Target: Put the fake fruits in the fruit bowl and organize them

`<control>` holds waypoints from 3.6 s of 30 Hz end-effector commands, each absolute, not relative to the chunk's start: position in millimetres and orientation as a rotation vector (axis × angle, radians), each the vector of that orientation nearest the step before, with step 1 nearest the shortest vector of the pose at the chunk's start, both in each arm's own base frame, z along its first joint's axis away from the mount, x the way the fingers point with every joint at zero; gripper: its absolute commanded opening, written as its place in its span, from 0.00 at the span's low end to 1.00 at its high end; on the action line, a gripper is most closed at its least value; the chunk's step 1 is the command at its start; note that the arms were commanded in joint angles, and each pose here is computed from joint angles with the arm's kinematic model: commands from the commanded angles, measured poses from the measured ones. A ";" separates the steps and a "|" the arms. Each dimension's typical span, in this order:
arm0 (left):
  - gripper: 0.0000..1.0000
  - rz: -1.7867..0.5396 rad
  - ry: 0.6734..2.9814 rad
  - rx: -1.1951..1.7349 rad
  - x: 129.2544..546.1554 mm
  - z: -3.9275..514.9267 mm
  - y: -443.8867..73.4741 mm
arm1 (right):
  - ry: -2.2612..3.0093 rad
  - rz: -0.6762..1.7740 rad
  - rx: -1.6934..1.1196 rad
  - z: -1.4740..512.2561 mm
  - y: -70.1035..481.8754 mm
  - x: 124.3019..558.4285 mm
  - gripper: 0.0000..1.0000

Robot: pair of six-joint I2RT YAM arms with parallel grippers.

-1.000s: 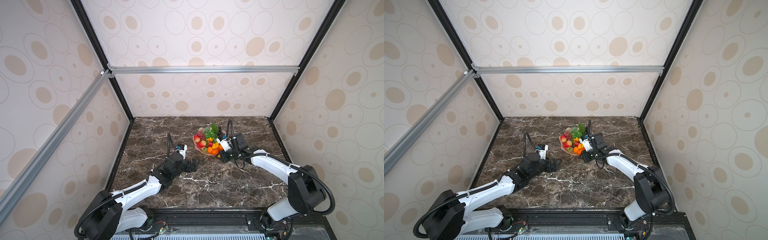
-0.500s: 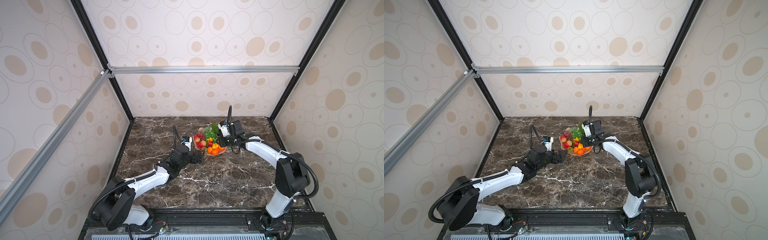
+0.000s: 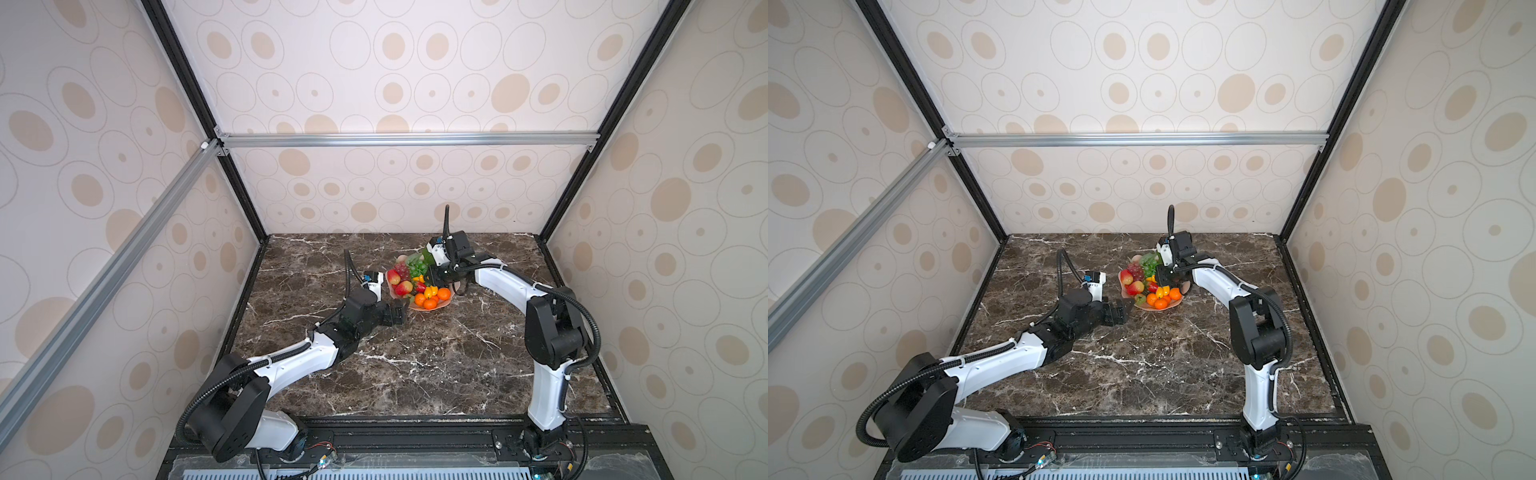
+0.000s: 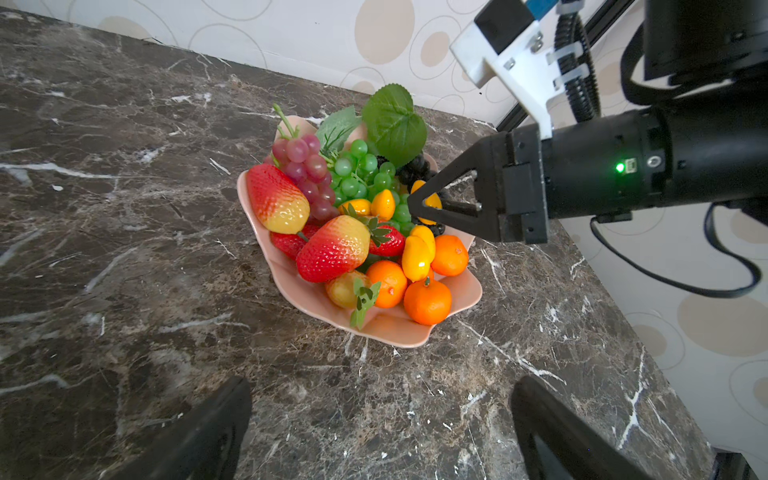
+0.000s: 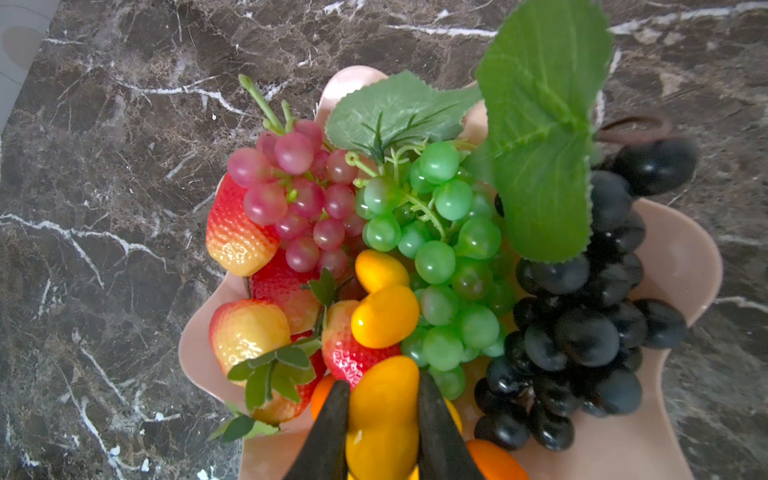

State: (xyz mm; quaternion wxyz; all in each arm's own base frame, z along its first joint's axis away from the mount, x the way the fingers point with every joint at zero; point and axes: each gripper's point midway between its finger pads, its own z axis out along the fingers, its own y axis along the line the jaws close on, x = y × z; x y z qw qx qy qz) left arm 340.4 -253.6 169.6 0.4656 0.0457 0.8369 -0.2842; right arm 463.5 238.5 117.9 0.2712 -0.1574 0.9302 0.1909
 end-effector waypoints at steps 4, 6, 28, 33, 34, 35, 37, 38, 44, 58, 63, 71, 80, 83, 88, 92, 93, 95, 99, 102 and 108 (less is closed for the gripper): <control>0.98 -0.712 1.984 0.098 347.2 190.1 -251.4 | 2.551 0.540 -0.440 108.0 242.8 464.7 0.30; 0.98 -0.714 1.981 0.098 347.5 190.5 -251.5 | 2.550 0.541 -0.440 108.3 243.3 466.2 0.32; 0.98 -0.583 1.786 0.088 337.0 245.5 -206.4 | 2.266 0.484 -0.327 215.5 208.1 428.6 0.79; 0.98 -0.486 1.700 0.068 331.6 257.3 -179.1 | 2.145 0.407 -0.069 228.1 163.1 402.3 0.86; 0.98 -0.464 1.690 0.054 331.7 258.2 -172.5 | 2.130 0.388 -0.024 227.6 153.6 396.9 0.87; 0.98 -0.435 1.680 0.042 331.5 258.0 -164.9 | 2.105 0.361 0.022 228.7 142.9 391.0 0.87; 0.98 -0.362 1.663 0.016 331.2 254.4 -147.9 | 2.060 0.274 0.125 226.9 116.0 379.9 0.87; 0.98 -0.329 1.654 -0.001 330.7 253.9 -140.1 | 2.039 0.224 0.178 225.9 102.2 373.9 0.91; 0.98 -0.113 1.627 -0.075 327.0 236.9 -89.0 | 1.912 -0.039 0.433 207.8 22.6 338.8 1.00; 0.98 0.264 1.663 -0.102 324.4 170.8 -5.0 | 1.922 -0.413 0.271 138.5 -31.1 331.0 1.00; 0.98 0.316 1.659 -0.089 331.1 157.1 2.5 | 1.911 -0.439 0.190 122.1 -26.6 350.7 1.00; 0.98 0.195 1.622 -0.039 353.2 154.5 0.7 | 1.854 -0.230 0.104 121.5 -7.8 369.7 1.00; 0.98 0.128 1.607 -0.069 365.3 136.9 19.9 | 1.861 -0.207 0.075 95.5 -5.2 385.8 1.00; 0.98 0.141 1.643 -0.078 370.5 131.0 22.4 | 1.943 -0.238 0.125 90.0 -13.2 390.9 1.00; 0.98 0.162 1.652 -0.104 374.1 130.8 26.7 | 1.949 -0.217 0.131 89.0 -15.5 392.8 1.00; 0.98 0.167 1.646 -0.103 374.1 131.6 26.1 | 1.945 -0.218 0.131 89.7 -15.9 392.9 1.00; 0.98 0.169 1.652 -0.101 374.1 130.7 25.5 | 1.945 -0.218 0.132 89.9 -16.0 392.9 1.00; 0.98 0.162 1.659 -0.057 376.9 129.9 18.3 | 1.946 -0.218 0.131 89.6 -15.9 392.8 1.00; 0.98 0.152 1.660 -0.036 377.4 129.9 14.4 | 1.947 -0.218 0.130 89.5 -15.6 392.9 1.00; 0.98 0.148 1.671 -0.036 380.0 128.0 14.2 | 1.947 -0.219 0.131 89.2 -16.0 392.9 1.00; 0.98 0.144 1.667 -0.037 378.7 128.6 15.5 | 1.947 -0.217 0.130 89.5 -15.4 392.9 1.00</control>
